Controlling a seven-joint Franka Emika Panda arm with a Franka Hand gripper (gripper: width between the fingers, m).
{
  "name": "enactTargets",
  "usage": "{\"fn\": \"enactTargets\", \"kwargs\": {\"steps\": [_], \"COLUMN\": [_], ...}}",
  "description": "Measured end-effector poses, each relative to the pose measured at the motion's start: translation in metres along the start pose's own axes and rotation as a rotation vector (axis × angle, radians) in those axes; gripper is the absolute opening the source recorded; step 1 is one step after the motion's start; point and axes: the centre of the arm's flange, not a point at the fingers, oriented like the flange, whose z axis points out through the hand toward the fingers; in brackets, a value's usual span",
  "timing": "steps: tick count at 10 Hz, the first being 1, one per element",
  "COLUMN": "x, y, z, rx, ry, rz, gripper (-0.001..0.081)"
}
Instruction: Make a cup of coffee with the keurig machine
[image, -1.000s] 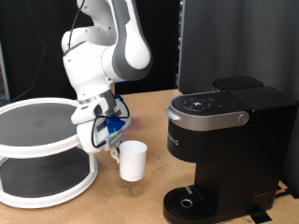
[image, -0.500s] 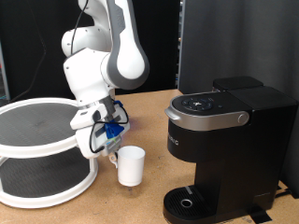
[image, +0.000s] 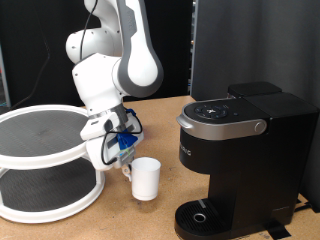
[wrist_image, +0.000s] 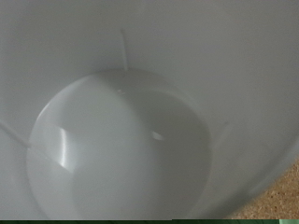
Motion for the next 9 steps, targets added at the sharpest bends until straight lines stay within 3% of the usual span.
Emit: {"fn": "enactTargets", "kwargs": {"steps": [9], "x": [0.034], "y": [-0.022], "z": [0.019], "rx": [0.009], "ry": [0.017], "rz": [0.026], "gripper": [0.0070]}}
